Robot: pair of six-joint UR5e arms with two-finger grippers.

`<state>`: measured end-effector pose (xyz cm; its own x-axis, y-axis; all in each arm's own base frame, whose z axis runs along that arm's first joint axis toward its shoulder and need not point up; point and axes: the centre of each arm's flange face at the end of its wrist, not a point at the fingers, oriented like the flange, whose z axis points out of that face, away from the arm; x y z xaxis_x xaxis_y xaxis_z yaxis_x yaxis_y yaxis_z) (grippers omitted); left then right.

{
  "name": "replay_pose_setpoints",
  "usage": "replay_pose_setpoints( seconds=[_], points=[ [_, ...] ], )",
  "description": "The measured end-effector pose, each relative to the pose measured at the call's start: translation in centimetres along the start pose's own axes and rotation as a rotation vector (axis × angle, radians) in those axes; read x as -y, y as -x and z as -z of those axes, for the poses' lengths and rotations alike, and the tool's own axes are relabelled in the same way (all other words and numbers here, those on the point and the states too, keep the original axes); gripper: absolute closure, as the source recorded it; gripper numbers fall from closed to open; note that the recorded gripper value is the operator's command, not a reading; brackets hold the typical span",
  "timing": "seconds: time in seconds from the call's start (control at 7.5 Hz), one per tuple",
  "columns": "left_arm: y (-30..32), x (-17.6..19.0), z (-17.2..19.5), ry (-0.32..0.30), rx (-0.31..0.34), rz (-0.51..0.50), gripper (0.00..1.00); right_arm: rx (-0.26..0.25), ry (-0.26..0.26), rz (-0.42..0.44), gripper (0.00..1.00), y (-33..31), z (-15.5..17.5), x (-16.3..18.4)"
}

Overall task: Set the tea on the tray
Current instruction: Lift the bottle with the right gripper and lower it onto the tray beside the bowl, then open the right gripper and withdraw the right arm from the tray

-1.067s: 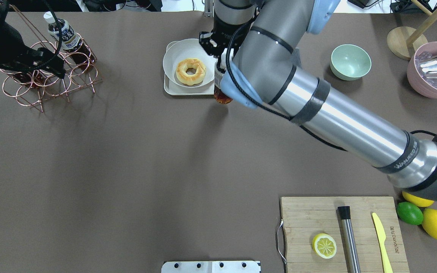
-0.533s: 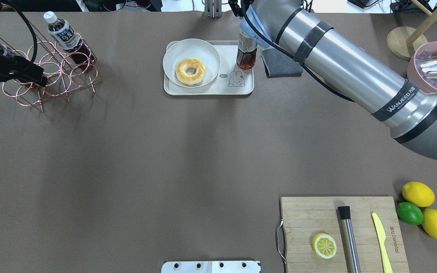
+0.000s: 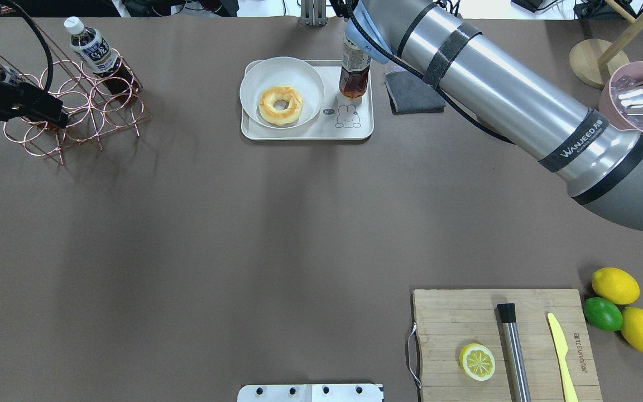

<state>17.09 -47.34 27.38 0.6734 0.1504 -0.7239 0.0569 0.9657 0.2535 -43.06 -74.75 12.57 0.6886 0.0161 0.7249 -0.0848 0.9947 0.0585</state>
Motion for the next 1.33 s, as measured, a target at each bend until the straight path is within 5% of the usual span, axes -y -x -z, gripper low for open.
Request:
replay_pose_setpoints(
  seconds=[0.13, 0.4, 0.93, 1.33],
  points=[
    [0.1, 0.0, -0.1, 0.002, 0.001, 0.002, 0.04, 0.002, 0.003, 0.002, 1.0, 0.6, -0.2, -0.3],
    [0.1, 0.0, -0.1, 0.002, 0.002, 0.003, 0.04, 0.004, 0.008, 0.01, 0.0, 1.3, -0.6, -1.0],
    [0.2, 0.0, -0.2, 0.004, 0.004, 0.003, 0.04, 0.025, -0.008, 0.034, 0.0, 0.7, 0.0, -0.9],
    [4.3, 0.8, 1.0, -0.013, 0.048, -0.001, 0.04, 0.065, 0.001, 0.104, 0.0, -11.5, 4.9, 0.9]
  ],
)
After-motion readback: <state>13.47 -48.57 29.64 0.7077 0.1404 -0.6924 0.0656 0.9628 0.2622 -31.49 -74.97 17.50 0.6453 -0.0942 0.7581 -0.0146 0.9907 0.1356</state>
